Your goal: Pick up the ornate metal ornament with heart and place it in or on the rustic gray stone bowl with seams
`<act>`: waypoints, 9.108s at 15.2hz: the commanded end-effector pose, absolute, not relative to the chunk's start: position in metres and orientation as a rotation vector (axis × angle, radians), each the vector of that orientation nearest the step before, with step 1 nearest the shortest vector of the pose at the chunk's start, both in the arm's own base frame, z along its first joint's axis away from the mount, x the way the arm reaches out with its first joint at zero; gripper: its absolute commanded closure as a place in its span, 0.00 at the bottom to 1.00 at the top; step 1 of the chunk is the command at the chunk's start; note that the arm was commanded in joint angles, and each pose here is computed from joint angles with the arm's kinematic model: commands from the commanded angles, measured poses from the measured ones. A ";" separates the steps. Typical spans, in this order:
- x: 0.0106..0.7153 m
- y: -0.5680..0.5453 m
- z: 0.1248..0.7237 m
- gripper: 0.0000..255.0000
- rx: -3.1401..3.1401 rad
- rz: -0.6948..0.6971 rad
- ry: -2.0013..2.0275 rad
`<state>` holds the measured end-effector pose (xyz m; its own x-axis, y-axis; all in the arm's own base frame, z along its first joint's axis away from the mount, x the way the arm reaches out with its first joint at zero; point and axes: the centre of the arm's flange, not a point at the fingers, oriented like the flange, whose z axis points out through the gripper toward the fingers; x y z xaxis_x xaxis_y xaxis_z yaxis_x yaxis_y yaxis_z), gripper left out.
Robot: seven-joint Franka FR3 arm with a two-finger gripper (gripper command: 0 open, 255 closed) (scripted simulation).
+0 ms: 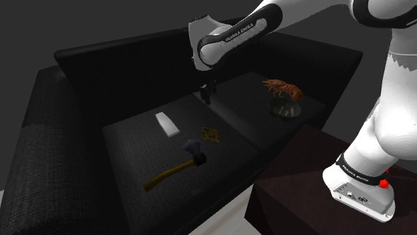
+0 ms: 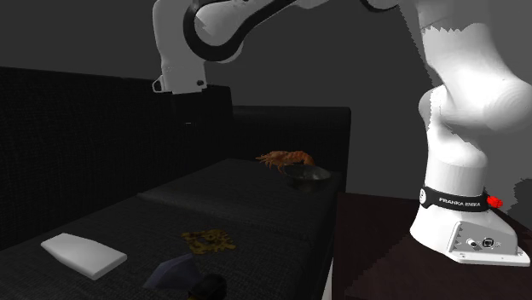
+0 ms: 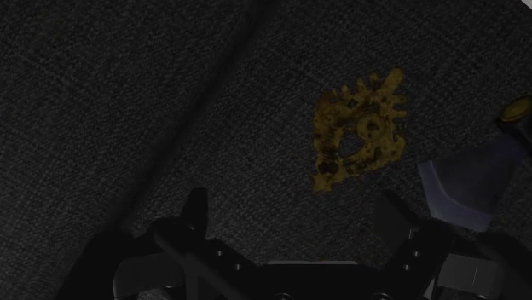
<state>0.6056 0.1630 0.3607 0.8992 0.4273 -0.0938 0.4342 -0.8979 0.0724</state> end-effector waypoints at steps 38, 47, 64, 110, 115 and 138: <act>0.560 0.204 0.257 0.00 2.963 0.023 0.943; 0.534 0.206 0.215 0.00 2.979 0.058 0.988; 0.534 0.206 0.207 1.00 2.979 0.058 0.988; 0.444 0.016 0.363 1.00 2.979 0.058 0.988; 0.416 -0.044 0.365 1.00 2.979 0.058 0.988; 0.349 -0.187 0.314 1.00 2.979 0.058 0.988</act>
